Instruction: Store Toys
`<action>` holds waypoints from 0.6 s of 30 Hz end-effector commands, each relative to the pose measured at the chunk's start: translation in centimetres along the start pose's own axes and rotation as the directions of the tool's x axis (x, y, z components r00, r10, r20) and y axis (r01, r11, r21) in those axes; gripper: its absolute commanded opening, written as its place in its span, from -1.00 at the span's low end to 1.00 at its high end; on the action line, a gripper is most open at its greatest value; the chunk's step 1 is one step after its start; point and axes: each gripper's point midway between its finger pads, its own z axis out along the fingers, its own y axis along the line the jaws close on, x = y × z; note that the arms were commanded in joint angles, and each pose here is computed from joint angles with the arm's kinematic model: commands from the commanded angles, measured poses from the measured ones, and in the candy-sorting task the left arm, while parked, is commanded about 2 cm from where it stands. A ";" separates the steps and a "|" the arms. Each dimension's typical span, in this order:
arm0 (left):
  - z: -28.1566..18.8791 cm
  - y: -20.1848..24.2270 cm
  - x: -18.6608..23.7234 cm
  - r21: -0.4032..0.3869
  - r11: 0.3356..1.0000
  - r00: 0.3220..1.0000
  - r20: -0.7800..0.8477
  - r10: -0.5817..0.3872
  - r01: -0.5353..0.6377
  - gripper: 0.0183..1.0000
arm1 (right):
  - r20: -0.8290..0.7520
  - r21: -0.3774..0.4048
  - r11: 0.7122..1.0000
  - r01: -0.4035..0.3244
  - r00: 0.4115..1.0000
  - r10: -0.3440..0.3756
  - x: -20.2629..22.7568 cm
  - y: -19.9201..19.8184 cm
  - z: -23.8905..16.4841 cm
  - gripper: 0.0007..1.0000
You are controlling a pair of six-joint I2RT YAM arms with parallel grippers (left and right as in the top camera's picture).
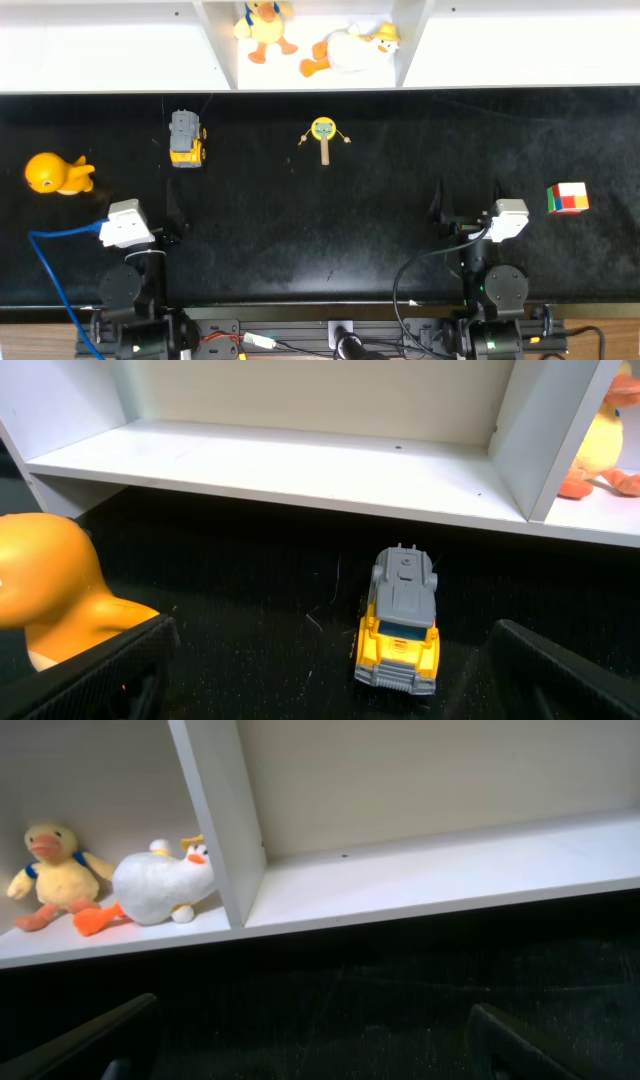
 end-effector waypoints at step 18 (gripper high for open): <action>-0.6 -0.4 -1.3 0.018 0.999 0.999 -0.005 -0.040 0.040 1.00 | 0.000 0.000 1.000 -0.005 1.000 0.005 0.3 0.0 0.0 1.00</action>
